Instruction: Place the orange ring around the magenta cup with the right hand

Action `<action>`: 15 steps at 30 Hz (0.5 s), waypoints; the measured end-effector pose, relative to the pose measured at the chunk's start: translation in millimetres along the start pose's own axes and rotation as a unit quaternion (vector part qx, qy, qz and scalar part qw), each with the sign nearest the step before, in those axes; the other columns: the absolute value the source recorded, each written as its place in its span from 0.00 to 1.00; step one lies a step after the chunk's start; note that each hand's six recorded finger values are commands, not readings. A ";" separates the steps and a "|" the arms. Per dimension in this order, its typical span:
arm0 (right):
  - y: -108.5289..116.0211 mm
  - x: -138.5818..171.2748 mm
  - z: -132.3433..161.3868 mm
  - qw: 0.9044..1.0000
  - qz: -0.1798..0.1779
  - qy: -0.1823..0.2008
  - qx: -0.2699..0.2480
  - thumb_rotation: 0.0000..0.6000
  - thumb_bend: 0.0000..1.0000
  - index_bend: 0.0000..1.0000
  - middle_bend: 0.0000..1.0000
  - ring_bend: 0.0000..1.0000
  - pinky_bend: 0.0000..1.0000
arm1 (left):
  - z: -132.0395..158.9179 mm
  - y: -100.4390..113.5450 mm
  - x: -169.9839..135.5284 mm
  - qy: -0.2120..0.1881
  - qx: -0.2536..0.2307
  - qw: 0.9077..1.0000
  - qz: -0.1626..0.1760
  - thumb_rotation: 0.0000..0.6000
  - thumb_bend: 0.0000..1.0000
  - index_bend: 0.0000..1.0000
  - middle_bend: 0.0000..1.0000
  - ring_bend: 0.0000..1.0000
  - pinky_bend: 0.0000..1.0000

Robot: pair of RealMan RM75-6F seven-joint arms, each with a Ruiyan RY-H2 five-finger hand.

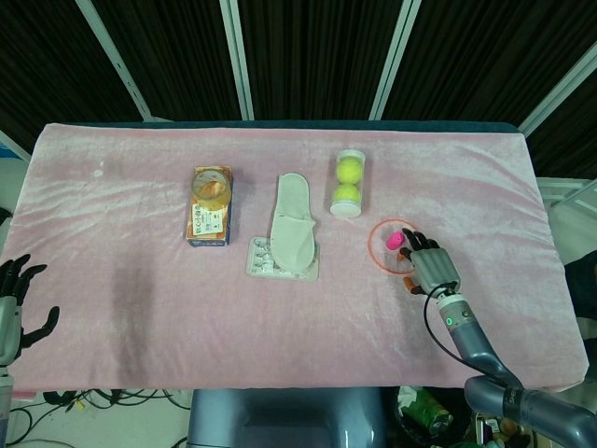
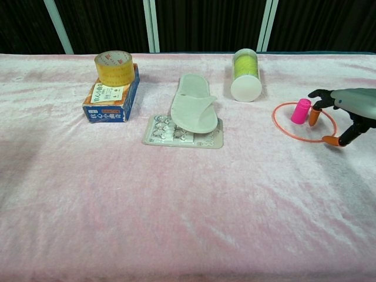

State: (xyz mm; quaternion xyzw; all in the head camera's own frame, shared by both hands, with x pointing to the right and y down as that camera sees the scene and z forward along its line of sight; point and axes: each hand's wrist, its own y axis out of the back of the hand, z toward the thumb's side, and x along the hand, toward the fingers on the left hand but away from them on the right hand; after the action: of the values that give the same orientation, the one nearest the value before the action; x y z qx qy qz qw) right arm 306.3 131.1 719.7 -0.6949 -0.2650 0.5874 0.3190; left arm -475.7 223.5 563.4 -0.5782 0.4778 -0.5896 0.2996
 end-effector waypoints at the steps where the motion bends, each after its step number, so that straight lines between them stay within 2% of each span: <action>1: 0.8 0.7 -0.4 1.000 -0.001 0.000 -0.001 1.00 0.29 0.30 0.00 0.00 0.16 | 0.1 0.0 0.0 0.000 0.000 1.000 0.000 1.00 0.36 0.20 0.06 0.00 0.00; 7: 7.3 8.3 -3.3 1.000 -0.008 -0.002 -0.007 1.00 0.29 0.34 0.00 0.00 0.16 | 0.1 0.2 -0.7 0.001 0.000 1.000 0.001 1.00 0.36 0.20 0.06 0.00 0.00; 12: 19.3 27.5 -9.2 1.000 -0.027 -0.002 -0.017 1.00 0.28 0.34 0.00 0.00 0.16 | 0.2 0.4 -1.1 0.001 -0.001 1.000 0.001 1.00 0.35 0.20 0.06 0.00 0.00; 15: 26.3 47.6 -15.9 0.999 -0.035 -0.002 -0.019 1.00 0.28 0.25 0.00 0.00 0.16 | 0.7 0.6 -1.2 0.000 -0.002 1.000 0.002 1.00 0.36 0.20 0.06 0.00 0.00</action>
State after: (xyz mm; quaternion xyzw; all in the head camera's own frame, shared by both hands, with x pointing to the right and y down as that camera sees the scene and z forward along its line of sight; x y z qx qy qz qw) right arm 329.9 147.1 670.7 -0.6900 -0.3005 0.5723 0.3256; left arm -475.0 224.2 562.3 -0.5779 0.4797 -0.5883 0.2997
